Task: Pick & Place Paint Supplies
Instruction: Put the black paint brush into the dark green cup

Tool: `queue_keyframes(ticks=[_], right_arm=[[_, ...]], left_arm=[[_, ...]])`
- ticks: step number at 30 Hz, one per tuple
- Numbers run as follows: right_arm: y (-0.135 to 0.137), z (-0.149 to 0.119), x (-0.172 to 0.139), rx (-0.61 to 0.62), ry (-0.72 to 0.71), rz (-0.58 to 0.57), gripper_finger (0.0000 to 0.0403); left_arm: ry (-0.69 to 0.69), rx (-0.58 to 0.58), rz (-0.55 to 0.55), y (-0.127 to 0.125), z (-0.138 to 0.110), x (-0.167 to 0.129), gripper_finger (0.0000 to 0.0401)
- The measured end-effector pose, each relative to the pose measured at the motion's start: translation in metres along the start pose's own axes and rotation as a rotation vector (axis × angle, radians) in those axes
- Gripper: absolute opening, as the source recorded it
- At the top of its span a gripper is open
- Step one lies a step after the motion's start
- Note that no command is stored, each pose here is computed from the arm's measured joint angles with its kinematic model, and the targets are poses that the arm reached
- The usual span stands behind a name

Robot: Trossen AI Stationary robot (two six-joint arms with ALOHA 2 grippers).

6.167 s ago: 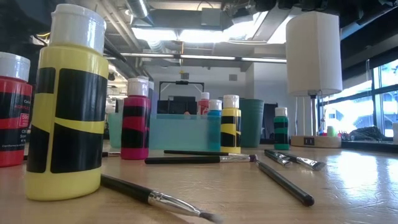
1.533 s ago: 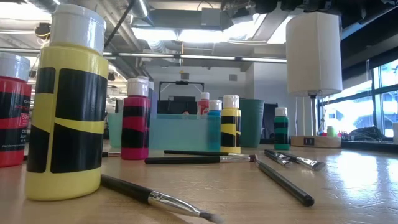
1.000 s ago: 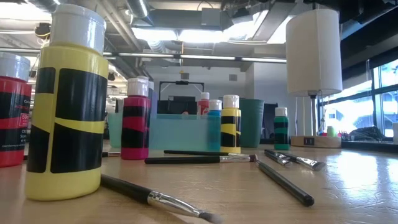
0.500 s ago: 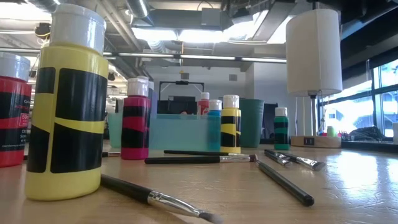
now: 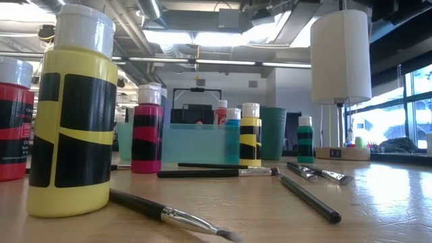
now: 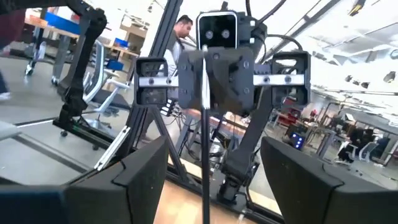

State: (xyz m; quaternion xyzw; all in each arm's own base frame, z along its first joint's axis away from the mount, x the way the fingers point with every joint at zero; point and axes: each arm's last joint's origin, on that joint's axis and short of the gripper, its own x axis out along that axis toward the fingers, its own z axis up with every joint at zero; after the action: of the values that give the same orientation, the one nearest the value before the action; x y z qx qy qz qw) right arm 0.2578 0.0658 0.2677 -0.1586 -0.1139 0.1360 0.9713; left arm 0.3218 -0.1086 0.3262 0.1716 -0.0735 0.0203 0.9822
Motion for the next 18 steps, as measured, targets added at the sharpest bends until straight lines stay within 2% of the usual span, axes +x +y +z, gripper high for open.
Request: queue_keyframes(ticks=[4,10,18], right_arm=[[0.002,-0.002,0.001,-0.004,-0.006,0.049,0.0259],[0.003,-0.003,0.001,-0.006,-0.006,0.05,0.0259],[0.003,-0.003,0.001,-0.018,-0.007,0.051,0.0259]], left_arm=[[-0.012,-0.007,0.025,-0.002,-0.007,0.007,0.0002],[-0.005,-0.021,0.045,-0.003,-0.023,0.017,0.0002],[0.005,-0.031,0.064,0.004,-0.029,0.022,0.0002]])
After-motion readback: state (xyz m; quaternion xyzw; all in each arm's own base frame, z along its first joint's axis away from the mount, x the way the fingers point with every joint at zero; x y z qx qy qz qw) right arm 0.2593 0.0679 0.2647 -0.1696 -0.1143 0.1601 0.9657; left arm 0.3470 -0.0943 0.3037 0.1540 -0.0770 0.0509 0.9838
